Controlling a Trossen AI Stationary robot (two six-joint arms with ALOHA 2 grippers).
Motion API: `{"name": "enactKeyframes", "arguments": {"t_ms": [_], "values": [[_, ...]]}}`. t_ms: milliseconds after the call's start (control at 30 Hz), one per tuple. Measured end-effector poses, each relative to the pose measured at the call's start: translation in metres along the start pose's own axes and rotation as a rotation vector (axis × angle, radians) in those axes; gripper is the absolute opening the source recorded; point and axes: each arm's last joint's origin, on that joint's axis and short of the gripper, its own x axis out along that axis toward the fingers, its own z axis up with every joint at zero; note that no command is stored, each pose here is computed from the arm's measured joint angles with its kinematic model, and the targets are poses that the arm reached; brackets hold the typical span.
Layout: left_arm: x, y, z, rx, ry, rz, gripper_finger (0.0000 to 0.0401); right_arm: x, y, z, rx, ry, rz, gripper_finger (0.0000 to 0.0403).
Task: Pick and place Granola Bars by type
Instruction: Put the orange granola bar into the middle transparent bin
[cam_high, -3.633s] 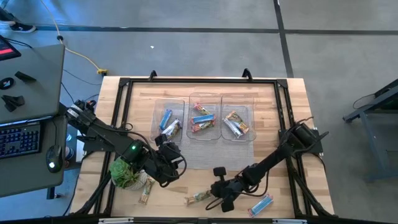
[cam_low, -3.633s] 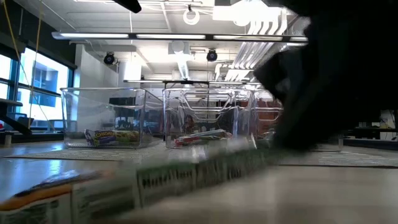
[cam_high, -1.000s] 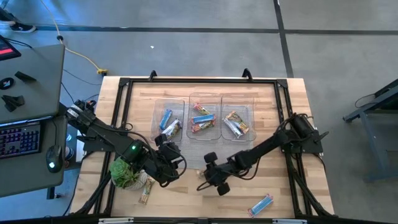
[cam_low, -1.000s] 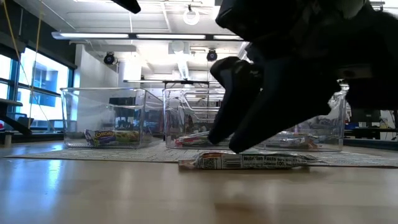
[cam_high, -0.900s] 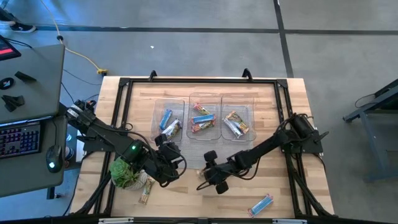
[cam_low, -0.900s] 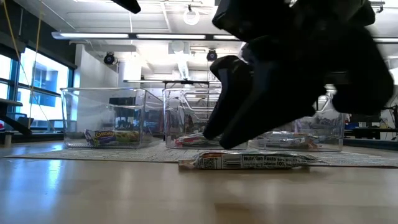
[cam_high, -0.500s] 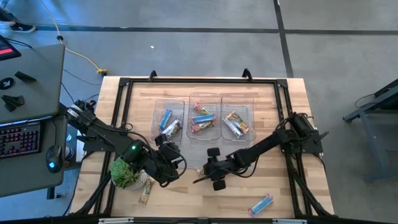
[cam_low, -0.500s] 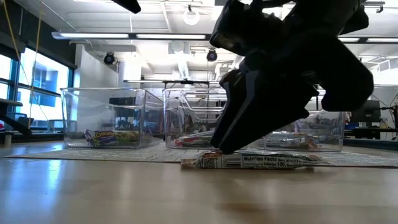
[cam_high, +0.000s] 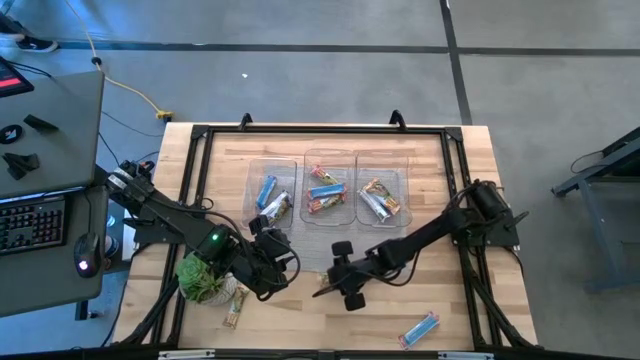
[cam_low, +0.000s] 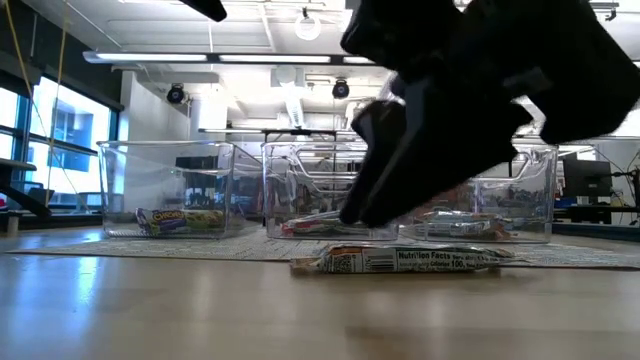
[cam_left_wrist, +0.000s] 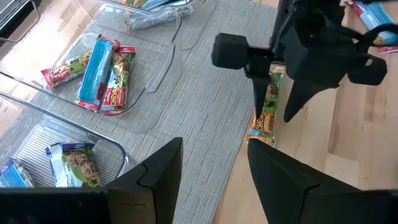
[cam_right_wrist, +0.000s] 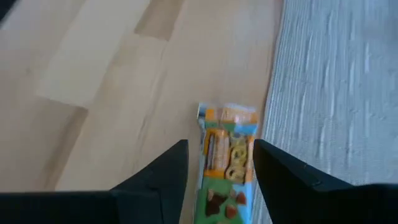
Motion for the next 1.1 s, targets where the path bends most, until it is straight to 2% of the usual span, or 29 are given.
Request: {"name": "enactKeyframes", "arguments": {"t_ms": [200, 367, 667, 767, 933, 1100], "values": [[0.0, 0.0, 0.0, -0.001, -0.001, 0.0, 0.0176, 0.01, 0.001, -0.008, 0.031, 0.034, -0.012, 0.0168], [0.0, 0.0, 0.0, -0.001, -0.001, 0.0, 0.0176, 0.022, -0.001, -0.016, 0.018, 0.055, -0.094, 0.017], [0.0, 0.0, 0.0, 0.0, 0.0, 0.0, 0.0176, 0.024, -0.001, -0.017, 0.001, 0.066, -0.058, 0.0167], [0.0, 0.0, 0.0, -0.001, -0.001, 0.001, 0.0176, 0.024, -0.001, -0.018, 0.018, 0.067, -0.056, 0.0151], [0.0, 0.0, 0.0, 0.0, -0.002, 0.001, 0.0176, 0.024, 0.0, -0.018, 0.02, 0.07, -0.039, 0.0091], [0.0, 0.0, 0.0, -0.001, -0.004, 0.003, 0.0176, 0.015, 0.0, -0.013, 0.029, 0.059, 0.0, 0.0066]]}}
